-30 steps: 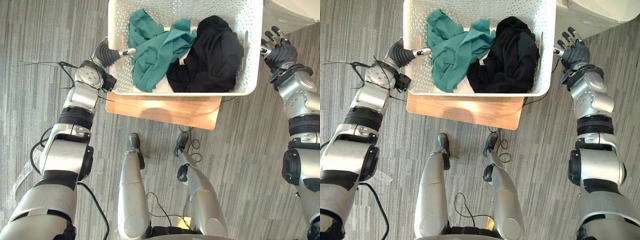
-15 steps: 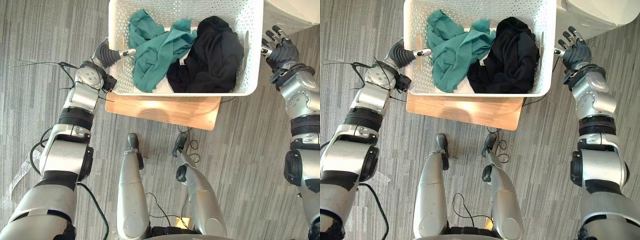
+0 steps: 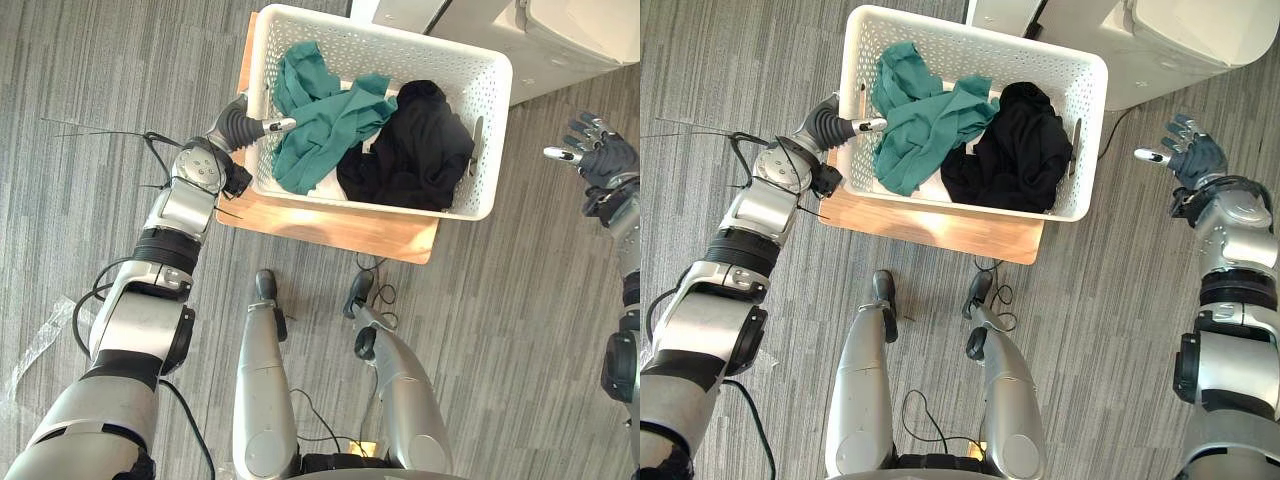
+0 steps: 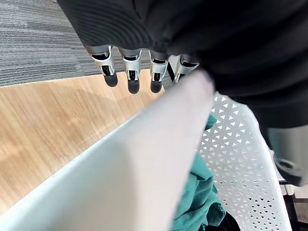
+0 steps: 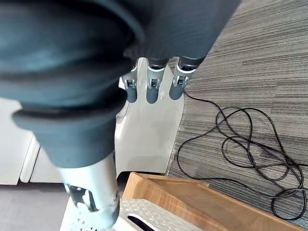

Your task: Pick up the laundry basket with both hands and put the clothes into the washing machine.

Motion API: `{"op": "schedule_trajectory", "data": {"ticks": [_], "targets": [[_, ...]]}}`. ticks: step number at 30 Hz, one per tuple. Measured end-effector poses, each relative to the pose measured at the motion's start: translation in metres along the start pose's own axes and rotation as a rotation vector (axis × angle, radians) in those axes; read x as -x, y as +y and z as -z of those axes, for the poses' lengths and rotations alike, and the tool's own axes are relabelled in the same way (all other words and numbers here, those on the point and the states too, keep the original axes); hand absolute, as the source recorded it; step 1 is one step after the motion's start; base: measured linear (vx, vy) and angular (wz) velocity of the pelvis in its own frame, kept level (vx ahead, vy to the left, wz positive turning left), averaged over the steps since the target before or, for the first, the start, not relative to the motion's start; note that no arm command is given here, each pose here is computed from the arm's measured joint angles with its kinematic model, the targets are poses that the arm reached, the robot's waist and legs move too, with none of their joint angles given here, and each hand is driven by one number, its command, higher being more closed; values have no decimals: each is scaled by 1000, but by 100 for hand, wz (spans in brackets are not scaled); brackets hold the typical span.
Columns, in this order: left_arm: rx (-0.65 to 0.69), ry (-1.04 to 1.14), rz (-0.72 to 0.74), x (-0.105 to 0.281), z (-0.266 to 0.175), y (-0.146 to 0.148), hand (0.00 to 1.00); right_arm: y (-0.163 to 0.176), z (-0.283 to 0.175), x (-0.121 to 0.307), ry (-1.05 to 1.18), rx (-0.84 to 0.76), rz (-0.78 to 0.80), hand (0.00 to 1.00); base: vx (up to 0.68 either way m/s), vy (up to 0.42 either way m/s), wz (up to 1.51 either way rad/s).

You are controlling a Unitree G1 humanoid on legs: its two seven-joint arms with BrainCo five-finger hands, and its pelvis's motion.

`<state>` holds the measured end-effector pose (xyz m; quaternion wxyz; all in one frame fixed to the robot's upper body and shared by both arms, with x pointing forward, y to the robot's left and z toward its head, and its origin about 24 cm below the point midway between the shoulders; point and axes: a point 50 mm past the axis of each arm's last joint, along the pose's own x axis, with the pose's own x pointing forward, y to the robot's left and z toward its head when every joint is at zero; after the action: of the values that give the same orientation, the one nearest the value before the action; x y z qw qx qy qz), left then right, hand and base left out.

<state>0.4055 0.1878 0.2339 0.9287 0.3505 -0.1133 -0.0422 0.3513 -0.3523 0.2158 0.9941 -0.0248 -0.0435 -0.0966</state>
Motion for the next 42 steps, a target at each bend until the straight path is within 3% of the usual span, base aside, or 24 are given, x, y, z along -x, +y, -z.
{"op": "schedule_trajectory", "data": {"ticks": [6,13,24,31,42], "targets": [[34,8,-23,5,8,3,0,6,-35,1,-170,-86,-18,0,5,-11,-8],[35,3,-17,9,11,-2,0,27,-72,12,-356,-55,-109,0,-3,-2,-3],[14,-33,-13,8,1,-2,0,68,-35,4,-268,-104,-203,0,36,2,0],[-12,-37,-7,7,-1,-6,0,67,8,9,-135,-82,-194,0,4,4,3],[-60,-99,-21,3,-21,5,0,77,25,7,-75,-102,-214,0,0,0,0]]}}
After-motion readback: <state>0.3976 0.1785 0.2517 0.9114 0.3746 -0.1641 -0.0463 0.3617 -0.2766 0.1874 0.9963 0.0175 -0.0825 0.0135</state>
